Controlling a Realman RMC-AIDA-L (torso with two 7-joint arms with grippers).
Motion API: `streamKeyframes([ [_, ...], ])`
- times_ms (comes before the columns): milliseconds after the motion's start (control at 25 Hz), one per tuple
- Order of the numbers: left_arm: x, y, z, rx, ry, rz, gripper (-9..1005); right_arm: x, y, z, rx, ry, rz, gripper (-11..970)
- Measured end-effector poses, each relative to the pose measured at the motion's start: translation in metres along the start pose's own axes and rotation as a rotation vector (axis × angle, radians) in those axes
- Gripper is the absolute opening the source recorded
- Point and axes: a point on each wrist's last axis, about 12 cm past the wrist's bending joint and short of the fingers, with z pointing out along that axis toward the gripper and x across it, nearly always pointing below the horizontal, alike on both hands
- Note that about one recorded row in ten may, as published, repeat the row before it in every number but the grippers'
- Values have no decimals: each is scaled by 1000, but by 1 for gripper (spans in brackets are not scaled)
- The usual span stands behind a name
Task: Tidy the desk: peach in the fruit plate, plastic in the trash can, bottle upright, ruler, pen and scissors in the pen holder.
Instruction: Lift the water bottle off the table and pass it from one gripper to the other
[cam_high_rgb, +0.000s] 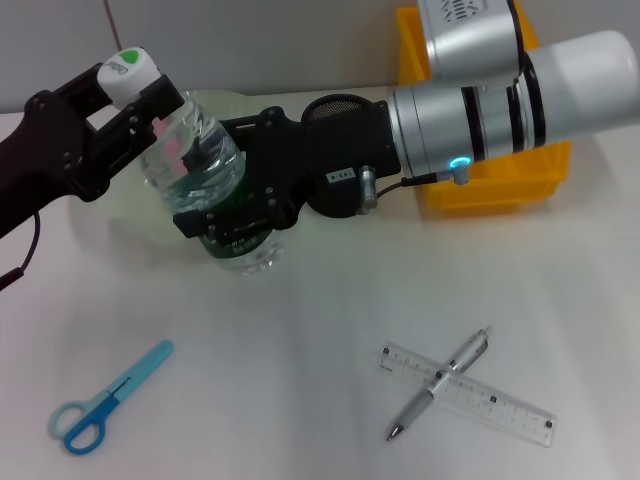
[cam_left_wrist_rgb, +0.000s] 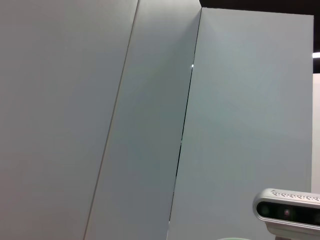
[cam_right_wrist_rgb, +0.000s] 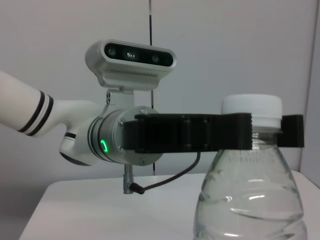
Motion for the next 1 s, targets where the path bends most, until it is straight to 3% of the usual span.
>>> streamKeyframes([
  [1000, -5, 2, 1, 4, -20, 3, 445, 9, -4, -1, 49, 28, 14, 772],
])
